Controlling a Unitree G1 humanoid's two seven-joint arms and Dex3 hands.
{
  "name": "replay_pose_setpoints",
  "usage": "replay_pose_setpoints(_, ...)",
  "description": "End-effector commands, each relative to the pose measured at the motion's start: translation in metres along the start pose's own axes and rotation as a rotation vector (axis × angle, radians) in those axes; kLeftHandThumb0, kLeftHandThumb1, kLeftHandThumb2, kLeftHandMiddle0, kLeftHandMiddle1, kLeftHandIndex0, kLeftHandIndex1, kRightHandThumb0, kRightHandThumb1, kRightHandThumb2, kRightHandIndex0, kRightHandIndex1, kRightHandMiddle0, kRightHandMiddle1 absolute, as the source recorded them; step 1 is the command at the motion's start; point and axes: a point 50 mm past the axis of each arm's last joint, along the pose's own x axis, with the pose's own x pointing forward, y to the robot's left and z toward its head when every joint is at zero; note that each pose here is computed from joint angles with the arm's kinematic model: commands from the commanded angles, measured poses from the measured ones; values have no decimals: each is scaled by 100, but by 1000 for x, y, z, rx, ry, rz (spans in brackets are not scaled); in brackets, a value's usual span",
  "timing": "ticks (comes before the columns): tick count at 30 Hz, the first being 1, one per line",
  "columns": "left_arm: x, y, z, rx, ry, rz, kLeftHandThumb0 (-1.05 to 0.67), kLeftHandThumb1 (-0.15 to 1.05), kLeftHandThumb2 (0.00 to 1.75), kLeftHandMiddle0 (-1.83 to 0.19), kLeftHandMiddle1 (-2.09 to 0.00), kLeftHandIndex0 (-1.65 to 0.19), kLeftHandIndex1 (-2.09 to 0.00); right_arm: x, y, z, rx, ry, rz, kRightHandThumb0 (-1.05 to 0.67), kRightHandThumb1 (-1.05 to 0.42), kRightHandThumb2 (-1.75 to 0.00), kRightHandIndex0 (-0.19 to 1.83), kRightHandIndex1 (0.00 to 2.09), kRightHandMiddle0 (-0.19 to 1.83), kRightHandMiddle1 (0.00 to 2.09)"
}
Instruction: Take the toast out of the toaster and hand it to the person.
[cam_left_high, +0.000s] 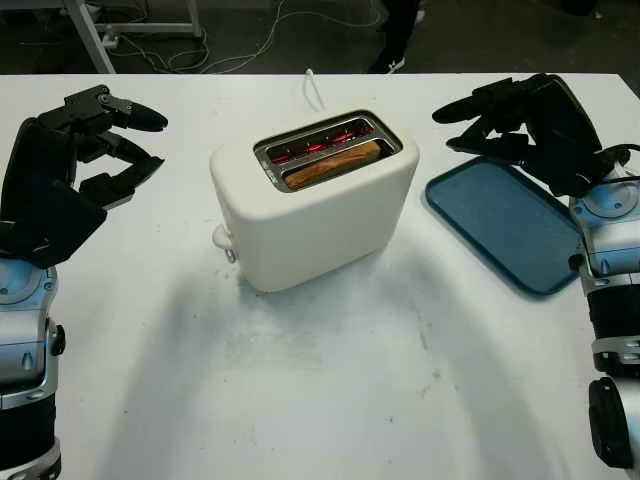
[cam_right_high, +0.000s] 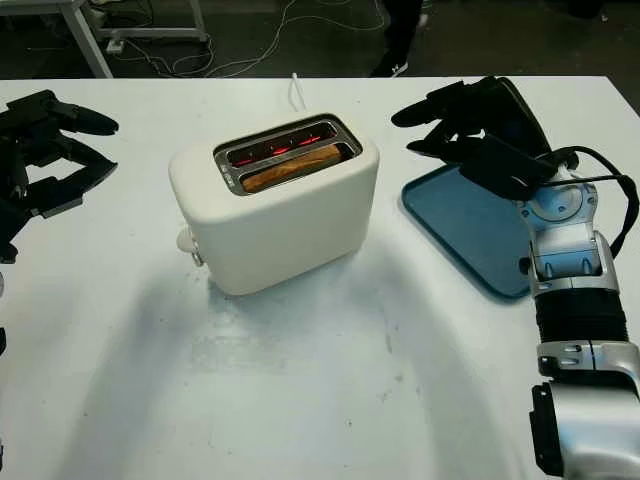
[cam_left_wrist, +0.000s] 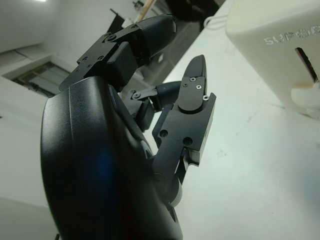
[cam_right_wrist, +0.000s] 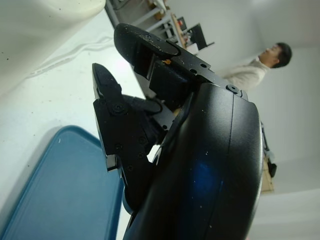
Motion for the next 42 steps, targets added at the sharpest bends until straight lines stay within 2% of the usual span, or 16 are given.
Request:
replay_pose_setpoints(1, 0, 3, 4, 24, -8, 10, -11, 85, 23, -58, -118, -61, -82, 2, -1, 2, -4, -13, -12, -8, -79, 0, 92, 87, 116, 1)
replay_pose_setpoints(10, 1, 4, 1, 16, -19, 11, -12, 87, 20, -60, -117, -64, -80, 4, 0, 7, -40, 5, 5, -11, -80, 0, 93, 88, 116, 1)
replay_pose_setpoints(20, 0, 4, 3, 3, 1, 15, -12, 88, 17, -57, -117, -63, -79, 4, 0, 9, -39, -5, 9, -10, -79, 0, 96, 89, 117, 1)
replay_pose_setpoints(31, 0, 5, 3, 33, -16, 19, -10, 89, 14, -59, -117, -65, -79, 4, 1, 9, -29, -4, 3, -10, -80, 0, 95, 90, 117, 1)
replay_pose_setpoints(42, -1, 5, 4, 20, -6, 20, -12, 90, 12, -59, -117, -65, -78, 4, 1, 9, -8, -12, 2, -4, -80, 0, 94, 93, 118, 1)
